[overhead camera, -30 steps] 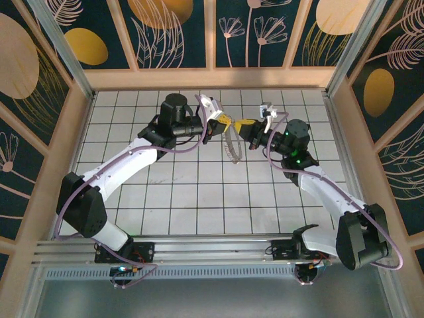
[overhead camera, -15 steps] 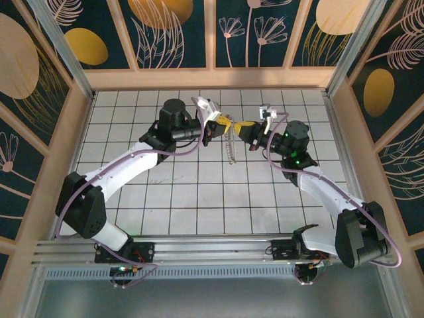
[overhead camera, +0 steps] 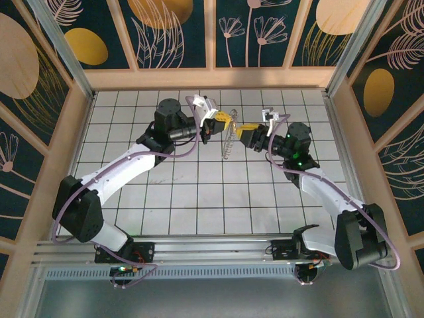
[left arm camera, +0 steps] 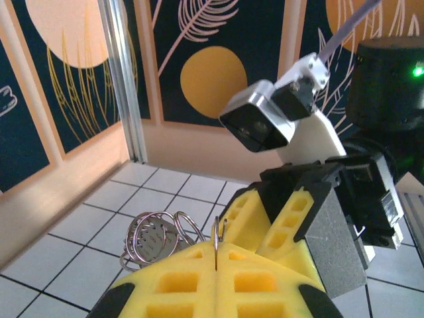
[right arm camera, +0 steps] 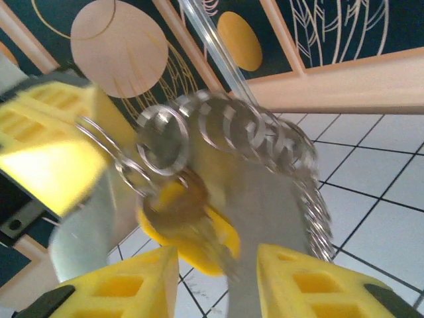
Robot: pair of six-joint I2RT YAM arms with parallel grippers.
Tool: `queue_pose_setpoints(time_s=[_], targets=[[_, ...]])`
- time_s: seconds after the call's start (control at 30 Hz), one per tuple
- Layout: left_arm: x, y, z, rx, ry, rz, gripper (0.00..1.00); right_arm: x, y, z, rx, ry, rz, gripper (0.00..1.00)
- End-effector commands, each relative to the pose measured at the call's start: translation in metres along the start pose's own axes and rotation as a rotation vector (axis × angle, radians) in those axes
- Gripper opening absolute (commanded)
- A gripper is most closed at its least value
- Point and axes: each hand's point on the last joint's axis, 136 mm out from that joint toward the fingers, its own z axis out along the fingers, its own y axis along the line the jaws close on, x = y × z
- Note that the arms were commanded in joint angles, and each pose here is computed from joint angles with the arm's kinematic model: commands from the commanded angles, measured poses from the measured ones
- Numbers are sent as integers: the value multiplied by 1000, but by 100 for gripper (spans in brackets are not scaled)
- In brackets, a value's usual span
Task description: Put the keys on the keyring
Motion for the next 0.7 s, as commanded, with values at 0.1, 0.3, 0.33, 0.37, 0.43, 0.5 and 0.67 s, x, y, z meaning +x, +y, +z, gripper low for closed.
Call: queue_pose_setpoints(time_s=[0.1, 0.3, 0.33, 0.37, 0.43, 0.5, 0.67], targets=[[-29, -10, -5, 33, -91, 37, 0, -18, 16, -17, -9, -54, -28, 38], [-22, -9, 0, 50, -90, -12, 0, -49, 31, -22, -18, -135, -13, 40], [-20, -8, 1, 51, -89, -24, 0, -55, 32, -22, -16, -148, 1, 41], [-20, -9, 2, 56, -89, -35, 0, -60, 33, -22, -18, -158, 10, 41], [-18, -9, 4, 67, -90, -61, 0, -70, 36, -21, -26, -182, 28, 43], [-14, -8, 6, 75, -82, -87, 0, -79, 38, -21, -37, -210, 48, 44], [-9, -8, 10, 93, -76, -152, 0, -94, 40, -19, -60, -261, 99, 46]])
